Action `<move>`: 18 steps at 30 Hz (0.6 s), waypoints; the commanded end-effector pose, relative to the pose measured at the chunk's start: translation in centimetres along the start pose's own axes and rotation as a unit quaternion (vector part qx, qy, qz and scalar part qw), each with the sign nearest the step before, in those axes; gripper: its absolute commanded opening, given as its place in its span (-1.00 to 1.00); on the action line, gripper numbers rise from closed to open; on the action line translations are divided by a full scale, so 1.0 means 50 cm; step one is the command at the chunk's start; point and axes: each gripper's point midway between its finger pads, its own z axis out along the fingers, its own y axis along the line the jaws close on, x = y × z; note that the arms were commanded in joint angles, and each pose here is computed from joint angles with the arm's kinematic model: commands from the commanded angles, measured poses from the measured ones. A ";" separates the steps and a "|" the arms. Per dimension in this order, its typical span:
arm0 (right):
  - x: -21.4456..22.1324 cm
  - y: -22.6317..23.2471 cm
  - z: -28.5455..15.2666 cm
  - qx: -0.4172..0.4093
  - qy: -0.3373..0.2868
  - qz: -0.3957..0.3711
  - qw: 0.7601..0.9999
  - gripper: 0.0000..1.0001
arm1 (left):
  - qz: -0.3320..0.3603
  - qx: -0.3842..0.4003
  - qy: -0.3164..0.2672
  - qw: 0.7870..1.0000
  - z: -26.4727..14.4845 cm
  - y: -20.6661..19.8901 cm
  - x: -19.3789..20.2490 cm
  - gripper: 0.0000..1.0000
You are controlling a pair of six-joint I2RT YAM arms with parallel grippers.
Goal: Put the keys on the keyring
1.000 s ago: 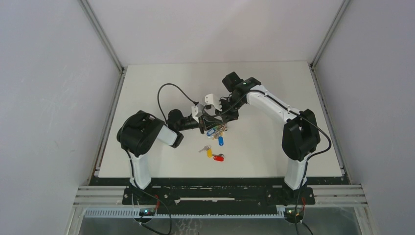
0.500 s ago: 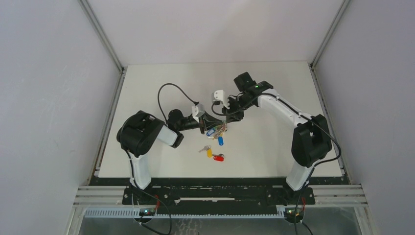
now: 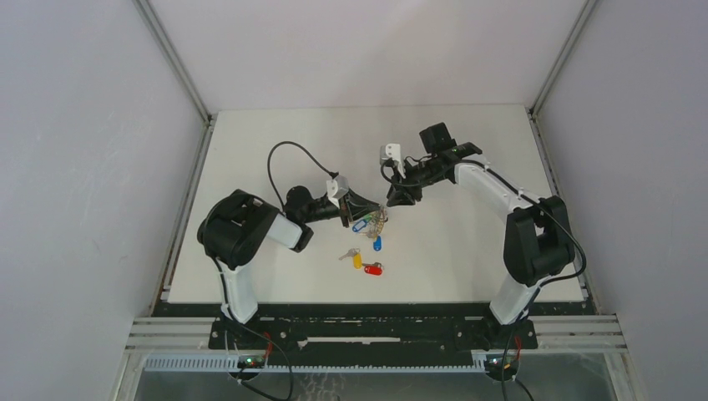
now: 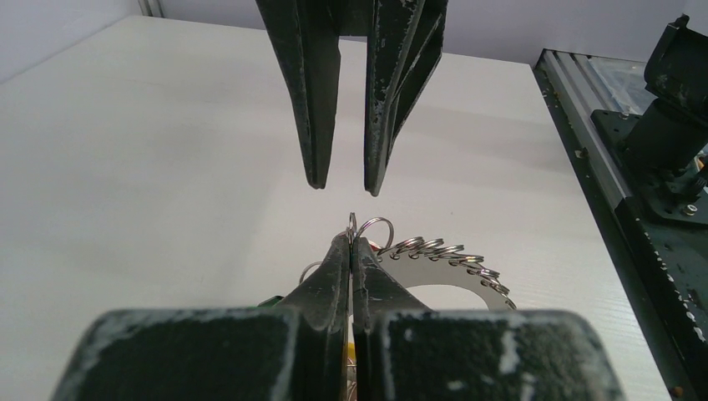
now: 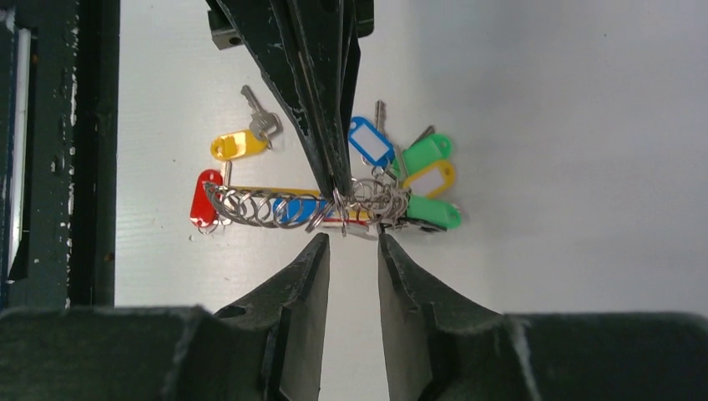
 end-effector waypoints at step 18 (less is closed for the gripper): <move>-0.009 0.001 0.032 -0.046 -0.045 0.000 0.998 -0.88 | 0.032 -0.002 -0.035 0.999 0.007 -0.003 -0.064 -1.00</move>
